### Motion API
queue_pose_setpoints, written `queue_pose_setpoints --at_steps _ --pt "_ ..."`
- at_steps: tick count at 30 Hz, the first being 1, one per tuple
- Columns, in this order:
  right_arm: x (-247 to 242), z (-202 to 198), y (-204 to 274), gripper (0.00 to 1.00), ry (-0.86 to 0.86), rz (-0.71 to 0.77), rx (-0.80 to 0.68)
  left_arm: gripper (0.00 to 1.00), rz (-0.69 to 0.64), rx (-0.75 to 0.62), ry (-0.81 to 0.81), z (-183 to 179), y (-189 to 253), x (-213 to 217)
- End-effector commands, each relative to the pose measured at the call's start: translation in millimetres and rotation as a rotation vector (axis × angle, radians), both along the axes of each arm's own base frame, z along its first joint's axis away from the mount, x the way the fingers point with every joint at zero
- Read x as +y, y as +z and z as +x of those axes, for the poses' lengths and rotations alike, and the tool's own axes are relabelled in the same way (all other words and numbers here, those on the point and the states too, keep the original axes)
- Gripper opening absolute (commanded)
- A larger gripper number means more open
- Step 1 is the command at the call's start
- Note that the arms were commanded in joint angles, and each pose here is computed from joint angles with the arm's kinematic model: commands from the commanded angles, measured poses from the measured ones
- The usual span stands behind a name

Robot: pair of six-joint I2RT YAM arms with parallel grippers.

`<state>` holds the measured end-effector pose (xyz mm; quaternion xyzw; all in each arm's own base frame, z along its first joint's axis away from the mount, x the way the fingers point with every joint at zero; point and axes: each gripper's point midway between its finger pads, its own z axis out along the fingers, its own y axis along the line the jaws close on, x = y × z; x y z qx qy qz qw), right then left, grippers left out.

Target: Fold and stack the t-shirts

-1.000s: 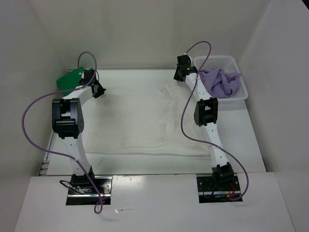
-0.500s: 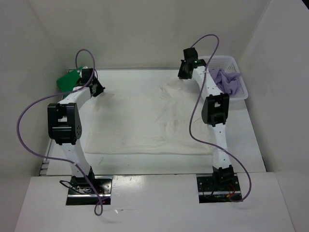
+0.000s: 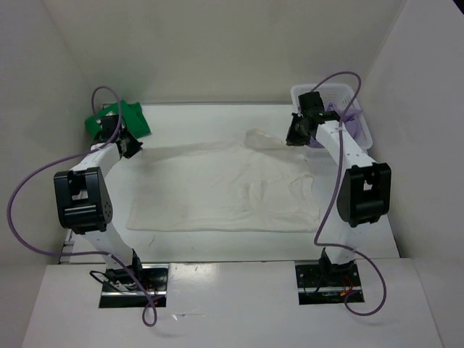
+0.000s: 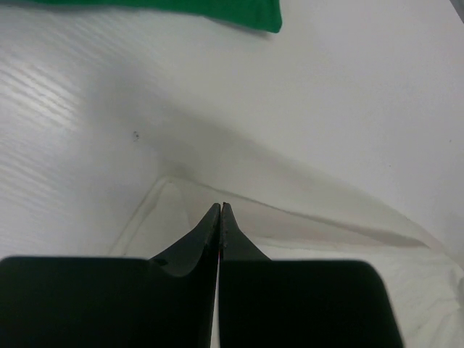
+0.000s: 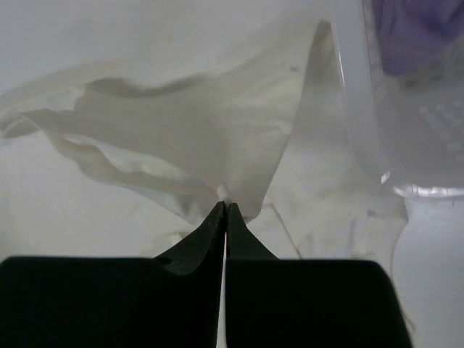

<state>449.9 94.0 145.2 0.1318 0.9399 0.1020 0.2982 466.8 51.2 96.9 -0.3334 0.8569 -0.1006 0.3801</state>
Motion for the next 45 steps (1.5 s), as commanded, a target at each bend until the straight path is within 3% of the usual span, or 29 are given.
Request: queue_pose_setpoints --at_steps 1,14,26,31,34,36,38,41,43,45 --pt "4.8 -26.6 37.0 0.00 0.020 0.059 -0.089 0.00 -0.017 -0.086 0.003 -5.9 30.6 7.6" --pt "-7.9 -165.2 -7.6 0.00 -0.005 0.090 0.146 0.00 -0.023 -0.023 0.012 -42.0 17.6 1.8" --pt "-18.2 -226.6 5.5 0.00 -0.008 0.058 0.237 0.00 -0.066 -0.069 0.020 -48.7 43.3 6.2" --pt "-15.3 -243.9 -19.2 0.08 -0.020 0.038 0.351 0.00 -0.053 0.061 0.049 -71.4 -5.5 9.2" --pt "-15.8 -246.5 -20.6 0.14 -0.032 0.009 0.356 0.11 -0.074 0.151 0.065 -87.3 -32.6 6.4" --pt "-16.9 -247.2 -18.9 0.19 -0.040 -0.006 0.356 0.24 -0.085 0.153 0.077 -92.6 -33.5 4.6" --pt "-16.8 -247.3 -19.6 0.21 -0.036 -0.021 0.371 0.27 -0.088 0.135 0.117 -97.4 -24.9 8.9" --pt "-11.2 -245.4 -18.0 0.34 -0.014 -0.029 0.383 0.39 -0.063 0.093 0.166 -101.4 -7.4 15.3" --pt "6.3 -242.3 -17.8 0.36 0.056 -0.036 0.361 0.40 -0.068 0.052 0.154 -96.9 7.5 13.5" --pt "25.5 -238.9 -23.6 0.28 0.125 -0.053 0.373 0.40 -0.098 0.024 0.118 -90.8 14.4 6.3"
